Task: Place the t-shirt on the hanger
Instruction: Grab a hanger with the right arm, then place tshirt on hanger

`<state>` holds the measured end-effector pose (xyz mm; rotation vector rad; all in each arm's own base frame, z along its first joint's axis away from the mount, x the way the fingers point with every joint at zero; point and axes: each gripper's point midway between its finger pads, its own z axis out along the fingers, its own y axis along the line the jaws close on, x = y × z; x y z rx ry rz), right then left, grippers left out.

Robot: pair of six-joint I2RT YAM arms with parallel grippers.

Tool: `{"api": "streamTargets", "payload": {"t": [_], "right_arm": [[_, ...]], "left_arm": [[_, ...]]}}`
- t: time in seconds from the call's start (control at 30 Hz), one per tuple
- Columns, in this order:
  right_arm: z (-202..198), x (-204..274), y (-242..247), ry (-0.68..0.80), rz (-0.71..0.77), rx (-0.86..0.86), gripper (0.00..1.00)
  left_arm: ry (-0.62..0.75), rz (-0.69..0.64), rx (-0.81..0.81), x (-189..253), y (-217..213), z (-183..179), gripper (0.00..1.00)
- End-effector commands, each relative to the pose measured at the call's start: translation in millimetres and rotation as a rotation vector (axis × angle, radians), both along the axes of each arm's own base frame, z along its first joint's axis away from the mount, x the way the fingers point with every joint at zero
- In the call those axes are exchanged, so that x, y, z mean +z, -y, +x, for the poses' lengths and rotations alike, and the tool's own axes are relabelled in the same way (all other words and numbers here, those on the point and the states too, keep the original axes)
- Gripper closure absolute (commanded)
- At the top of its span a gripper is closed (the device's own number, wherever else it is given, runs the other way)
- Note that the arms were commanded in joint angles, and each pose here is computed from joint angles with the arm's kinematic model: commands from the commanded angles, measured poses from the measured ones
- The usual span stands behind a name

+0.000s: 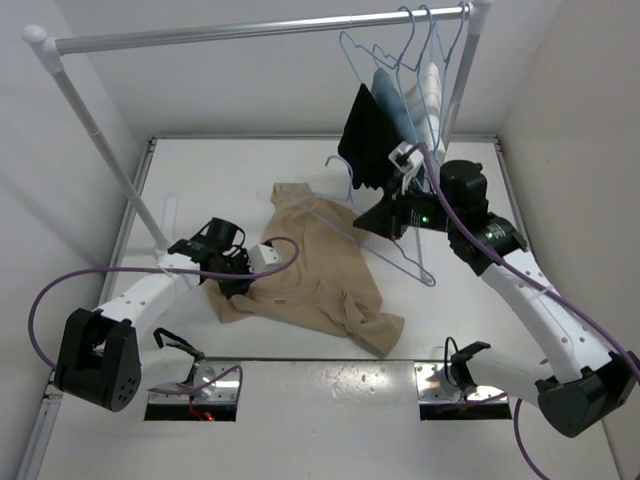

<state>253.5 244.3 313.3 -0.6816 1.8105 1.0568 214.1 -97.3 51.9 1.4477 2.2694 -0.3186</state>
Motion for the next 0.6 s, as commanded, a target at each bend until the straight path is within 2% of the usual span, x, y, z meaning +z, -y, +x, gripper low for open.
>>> {"api": "streamTargets", "payload": {"t": [0.0, 0.13, 0.23, 0.47, 0.57], "right_arm": [[-30.7, -39.2, 12.1, -0.135, -0.085, 0.017, 1.0], [-50.7, -68.2, 25.9, -0.215, -0.13, -0.013, 1.0], [-61.1, -76.7, 23.1, -0.258, -0.086, 0.003, 1.0], [-64.2, -69.2, -0.4, -0.259, 0.01, 0.106, 1.0], [-68.2, -68.8, -19.0, -0.268, 0.039, 0.205, 1.0]], "left_arm": [[0.056, -0.059, 0.085, 29.5, 8.5, 21.3, 1.0], [0.098, -0.115, 0.236, 53.5, 9.8, 44.5, 1.0], [0.084, -0.162, 0.294, 63.9, 18.1, 55.2, 1.0], [0.065, -0.209, 0.313, 75.6, 30.0, 70.0, 1.0], [0.047, -0.206, 0.321, 74.7, 31.5, 74.2, 1.0]]}}
